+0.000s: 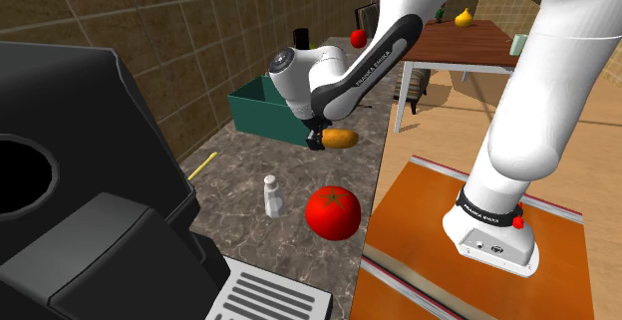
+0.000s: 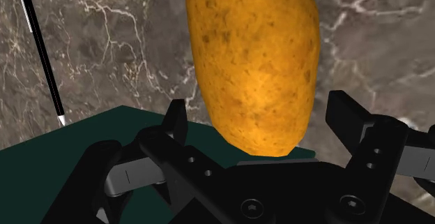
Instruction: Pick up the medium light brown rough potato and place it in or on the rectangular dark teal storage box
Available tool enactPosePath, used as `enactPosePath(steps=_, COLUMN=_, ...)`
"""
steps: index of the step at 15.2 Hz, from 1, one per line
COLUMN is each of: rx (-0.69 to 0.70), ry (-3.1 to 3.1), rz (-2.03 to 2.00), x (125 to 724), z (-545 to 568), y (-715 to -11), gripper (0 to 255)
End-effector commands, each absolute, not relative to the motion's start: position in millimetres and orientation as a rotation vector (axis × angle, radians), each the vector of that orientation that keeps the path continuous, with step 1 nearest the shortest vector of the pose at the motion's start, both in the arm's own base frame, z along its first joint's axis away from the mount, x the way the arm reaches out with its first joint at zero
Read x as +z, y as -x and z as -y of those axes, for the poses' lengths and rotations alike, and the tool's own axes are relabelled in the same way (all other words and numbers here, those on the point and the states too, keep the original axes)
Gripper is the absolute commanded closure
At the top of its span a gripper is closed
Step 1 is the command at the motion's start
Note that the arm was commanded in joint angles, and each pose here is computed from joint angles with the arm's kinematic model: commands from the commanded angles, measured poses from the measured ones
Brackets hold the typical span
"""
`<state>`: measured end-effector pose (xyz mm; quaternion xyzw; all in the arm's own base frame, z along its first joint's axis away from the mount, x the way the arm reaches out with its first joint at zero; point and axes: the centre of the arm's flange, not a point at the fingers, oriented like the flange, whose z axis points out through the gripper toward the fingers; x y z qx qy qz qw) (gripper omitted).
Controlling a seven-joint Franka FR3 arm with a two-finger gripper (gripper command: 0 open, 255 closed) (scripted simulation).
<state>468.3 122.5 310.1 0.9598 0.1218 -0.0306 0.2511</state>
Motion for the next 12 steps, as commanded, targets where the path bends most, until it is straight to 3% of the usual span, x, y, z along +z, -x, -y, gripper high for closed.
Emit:
enactPosePath(steps=1, rx=-0.089, ry=-2.613, rz=-0.332, x=307.4, z=-120.6, y=-468.7, gripper=0)
enactPosePath(steps=3, rx=-0.089, ry=-2.613, rz=-0.332, x=307.4, z=-120.6, y=-468.7, gripper=0)
enactPosePath(steps=4, rx=-0.09, ry=-2.613, rz=-0.332, x=307.3, z=-120.8, y=-468.7, gripper=255)
enactPosePath(steps=12, rx=-0.089, ry=-2.613, rz=-0.332, x=306.8, z=-120.9, y=-467.7, gripper=255)
